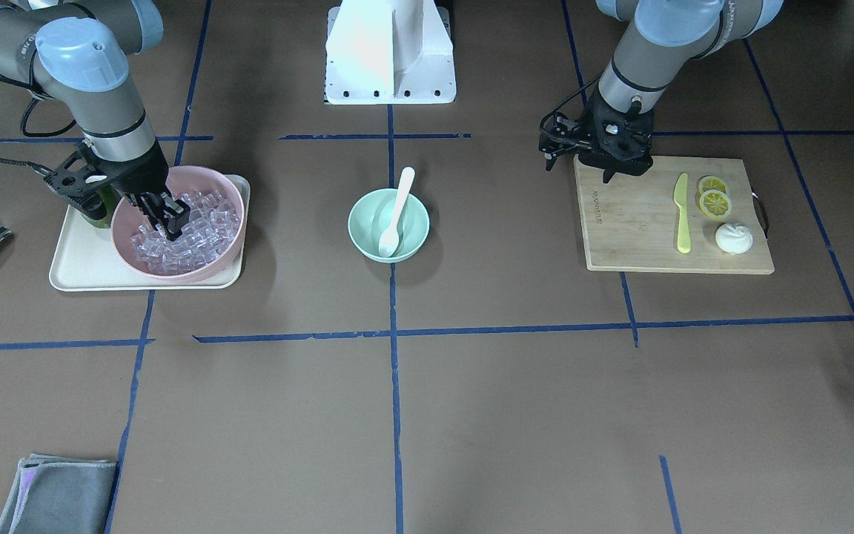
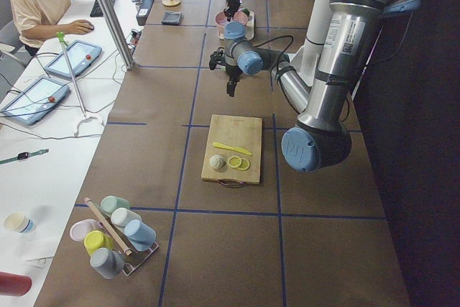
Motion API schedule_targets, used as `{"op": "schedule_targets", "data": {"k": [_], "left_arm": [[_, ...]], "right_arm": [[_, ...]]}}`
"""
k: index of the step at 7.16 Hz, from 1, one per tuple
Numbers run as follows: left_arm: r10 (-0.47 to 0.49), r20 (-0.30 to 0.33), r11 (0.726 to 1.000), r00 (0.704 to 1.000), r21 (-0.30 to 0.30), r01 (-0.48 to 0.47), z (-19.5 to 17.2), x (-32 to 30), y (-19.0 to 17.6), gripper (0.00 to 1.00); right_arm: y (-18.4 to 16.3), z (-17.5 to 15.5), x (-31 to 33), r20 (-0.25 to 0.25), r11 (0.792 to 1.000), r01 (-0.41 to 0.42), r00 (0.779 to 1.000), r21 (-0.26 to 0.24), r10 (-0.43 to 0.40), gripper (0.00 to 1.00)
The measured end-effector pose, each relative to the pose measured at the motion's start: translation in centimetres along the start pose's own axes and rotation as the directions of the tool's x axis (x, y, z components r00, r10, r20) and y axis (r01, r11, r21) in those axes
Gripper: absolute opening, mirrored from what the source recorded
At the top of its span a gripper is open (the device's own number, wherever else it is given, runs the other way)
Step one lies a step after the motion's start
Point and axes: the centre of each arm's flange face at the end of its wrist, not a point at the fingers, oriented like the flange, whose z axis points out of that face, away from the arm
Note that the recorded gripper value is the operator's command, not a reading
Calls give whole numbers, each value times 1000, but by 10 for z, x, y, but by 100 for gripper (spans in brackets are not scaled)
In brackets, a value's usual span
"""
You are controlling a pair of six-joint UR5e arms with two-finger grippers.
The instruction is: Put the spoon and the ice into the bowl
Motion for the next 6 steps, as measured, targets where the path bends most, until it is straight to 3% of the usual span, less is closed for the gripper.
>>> {"op": "schedule_targets", "data": {"k": [3,4,6], "left_arm": [[-32,29,999,999,2,32,-16,-42,23,99],[-57,46,998,997,2,57,-20,-61,28,99],[-94,70,996,993,2,94,-23,-86,33,100]], "right_arm": [[41,-69,-49,163,998,36,986,-46,-28,0],[74,-82,-84,188,995,52,982,-81,-36,1],[137,-92,-152,189,988,67,981,-140,-40,2]]}}
